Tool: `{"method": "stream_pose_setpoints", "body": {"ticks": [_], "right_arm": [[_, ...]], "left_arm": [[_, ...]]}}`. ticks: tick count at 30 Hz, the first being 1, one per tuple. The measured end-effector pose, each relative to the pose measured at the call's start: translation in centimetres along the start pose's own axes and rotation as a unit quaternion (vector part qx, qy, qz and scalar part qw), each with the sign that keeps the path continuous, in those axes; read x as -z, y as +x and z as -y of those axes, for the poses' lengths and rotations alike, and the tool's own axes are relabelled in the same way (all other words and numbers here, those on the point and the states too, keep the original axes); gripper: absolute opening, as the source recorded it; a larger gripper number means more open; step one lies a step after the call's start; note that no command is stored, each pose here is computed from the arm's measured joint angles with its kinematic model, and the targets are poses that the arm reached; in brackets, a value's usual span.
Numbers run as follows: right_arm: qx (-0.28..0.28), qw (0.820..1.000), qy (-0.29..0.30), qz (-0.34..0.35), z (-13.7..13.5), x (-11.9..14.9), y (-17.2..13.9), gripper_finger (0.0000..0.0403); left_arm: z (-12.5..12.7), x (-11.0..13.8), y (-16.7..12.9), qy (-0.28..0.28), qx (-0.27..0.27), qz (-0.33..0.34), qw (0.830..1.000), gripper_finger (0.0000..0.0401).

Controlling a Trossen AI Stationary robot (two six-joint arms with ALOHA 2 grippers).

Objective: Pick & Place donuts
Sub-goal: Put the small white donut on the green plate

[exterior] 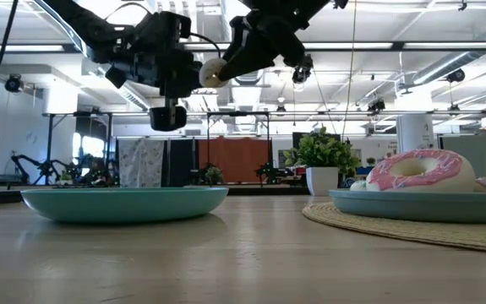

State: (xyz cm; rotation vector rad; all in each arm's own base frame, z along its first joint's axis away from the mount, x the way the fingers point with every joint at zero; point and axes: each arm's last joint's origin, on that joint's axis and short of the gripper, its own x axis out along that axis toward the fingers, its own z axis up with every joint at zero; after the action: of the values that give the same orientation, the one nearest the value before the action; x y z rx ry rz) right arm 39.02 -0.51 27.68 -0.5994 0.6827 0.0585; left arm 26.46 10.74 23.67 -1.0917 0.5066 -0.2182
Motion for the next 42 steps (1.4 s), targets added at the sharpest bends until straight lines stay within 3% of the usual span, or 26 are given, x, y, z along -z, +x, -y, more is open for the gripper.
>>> {"method": "stream_pose_setpoints", "body": {"ticks": [11, 15, 19, 22, 25, 29, 32, 36, 42], "right_arm": [[-0.004, 0.997, 0.081, -0.006, -0.1, 0.1, 0.0, 0.0034], [-0.038, 0.986, 0.160, -0.016, 0.0, 0.7, 0.1, 0.0016], [-0.073, 0.950, 0.303, -0.029, 0.8, 2.0, 0.3, 0.0019], [-0.109, 0.902, 0.416, -0.035, 1.5, 3.3, 0.7, 0.0023], [-0.133, 0.864, 0.484, -0.033, 1.7, 4.2, 1.1, 0.0023], [-0.153, 0.841, 0.519, -0.028, 1.3, 4.5, 2.1, 0.0024], [-0.195, 0.816, 0.543, -0.028, 0.6, 4.7, 3.9, 0.0024], [-0.231, 0.793, 0.563, -0.044, -0.8, 4.6, 7.4, 0.0024], [-0.321, 0.757, 0.565, -0.070, -2.5, 3.9, 11.3, 0.0024]], "left_arm": [[-0.8, 0.1, -0.1, -0.017, -0.074, 0.041, 0.996, 0.0082], [-1.1, 0.2, -0.2, -0.009, -0.102, 0.049, 0.994, 0.0122], [-0.8, 0.7, -0.8, 0.017, -0.170, 0.082, 0.982, 0.0139], [0.4, 1.5, -1.6, 0.060, -0.249, 0.124, 0.959, 0.0139], [2.3, 2.7, -2.6, 0.106, -0.308, 0.163, 0.931, 0.0139], [5.4, 4.4, -3.6, 0.169, -0.321, 0.210, 0.908, 0.0139], [6.9, 5.4, -4.2, 0.185, -0.321, 0.239, 0.897, 0.0139], [7.6, 6.3, -5.0, 0.177, -0.335, 0.258, 0.889, 0.0139], [7.0, 7.2, -5.5, 0.146, -0.367, 0.229, 0.890, 0.0139]]}}
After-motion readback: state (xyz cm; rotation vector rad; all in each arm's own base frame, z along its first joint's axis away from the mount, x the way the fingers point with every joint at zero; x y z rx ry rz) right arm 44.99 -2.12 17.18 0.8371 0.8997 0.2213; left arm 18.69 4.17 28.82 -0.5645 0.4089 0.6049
